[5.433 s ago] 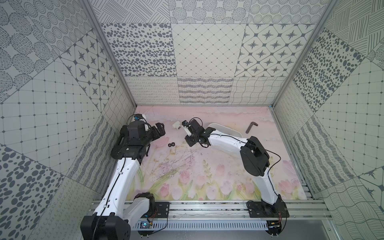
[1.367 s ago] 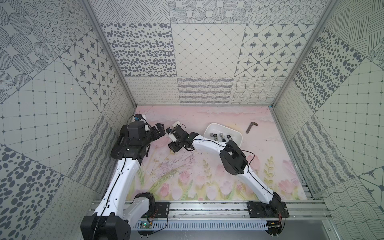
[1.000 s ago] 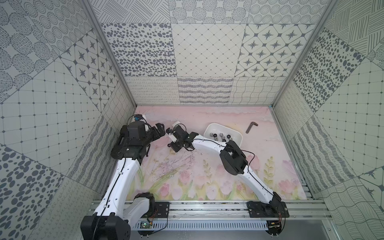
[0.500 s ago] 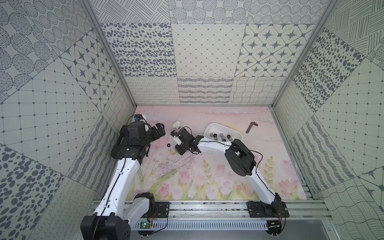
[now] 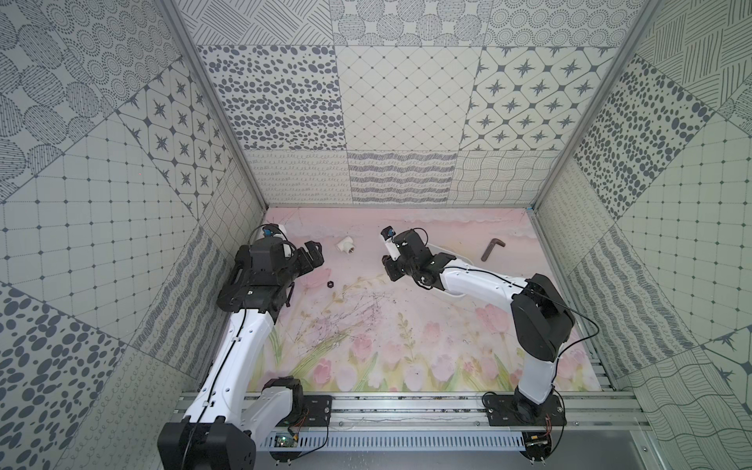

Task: Put the nuts on the desktop into the storage box
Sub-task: Place the nut in the storage box.

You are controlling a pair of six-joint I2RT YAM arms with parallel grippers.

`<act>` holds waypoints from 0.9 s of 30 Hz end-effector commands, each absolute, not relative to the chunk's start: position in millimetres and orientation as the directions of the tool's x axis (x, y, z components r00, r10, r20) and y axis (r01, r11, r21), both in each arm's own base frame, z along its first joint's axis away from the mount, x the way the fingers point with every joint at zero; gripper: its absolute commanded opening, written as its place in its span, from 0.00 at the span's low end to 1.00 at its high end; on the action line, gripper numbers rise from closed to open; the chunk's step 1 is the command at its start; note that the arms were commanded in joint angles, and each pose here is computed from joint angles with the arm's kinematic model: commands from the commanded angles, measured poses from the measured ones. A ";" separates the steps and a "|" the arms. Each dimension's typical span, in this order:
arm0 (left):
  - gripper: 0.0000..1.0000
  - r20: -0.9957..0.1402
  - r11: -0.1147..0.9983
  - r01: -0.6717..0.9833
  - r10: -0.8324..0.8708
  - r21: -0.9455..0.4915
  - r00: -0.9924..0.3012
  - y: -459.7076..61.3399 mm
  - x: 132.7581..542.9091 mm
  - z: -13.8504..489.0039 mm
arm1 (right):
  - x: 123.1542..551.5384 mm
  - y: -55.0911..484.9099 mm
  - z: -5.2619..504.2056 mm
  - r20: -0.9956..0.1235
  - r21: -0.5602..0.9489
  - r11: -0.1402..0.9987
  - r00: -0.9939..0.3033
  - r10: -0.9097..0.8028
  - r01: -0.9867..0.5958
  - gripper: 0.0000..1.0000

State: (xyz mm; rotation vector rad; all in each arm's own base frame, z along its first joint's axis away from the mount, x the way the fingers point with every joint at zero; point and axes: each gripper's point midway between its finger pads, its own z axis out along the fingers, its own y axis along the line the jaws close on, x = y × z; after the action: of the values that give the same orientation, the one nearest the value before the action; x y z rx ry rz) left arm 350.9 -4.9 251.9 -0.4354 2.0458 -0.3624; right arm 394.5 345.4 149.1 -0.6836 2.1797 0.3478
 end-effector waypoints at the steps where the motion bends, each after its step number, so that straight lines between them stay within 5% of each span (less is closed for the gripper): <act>1: 0.99 -0.786 0.894 -0.138 -0.442 -0.427 -0.432 -4.4 356.1 260.3 | 408.6 316.0 151.2 -0.778 0.012 0.862 -0.546 -0.311 -0.508 0.21; 27: 0.99 -0.782 0.895 -0.143 -0.440 -0.423 -0.441 -4.2 357.4 256.6 | 468.3 249.3 61.3 -0.635 -0.062 0.944 -0.717 -0.288 -0.325 0.21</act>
State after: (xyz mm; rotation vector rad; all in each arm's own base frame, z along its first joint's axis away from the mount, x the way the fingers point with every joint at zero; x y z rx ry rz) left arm 351.6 -4.8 250.5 -0.4367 2.0495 -0.3615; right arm 452.3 247.5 50.9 -0.4882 2.4549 0.0748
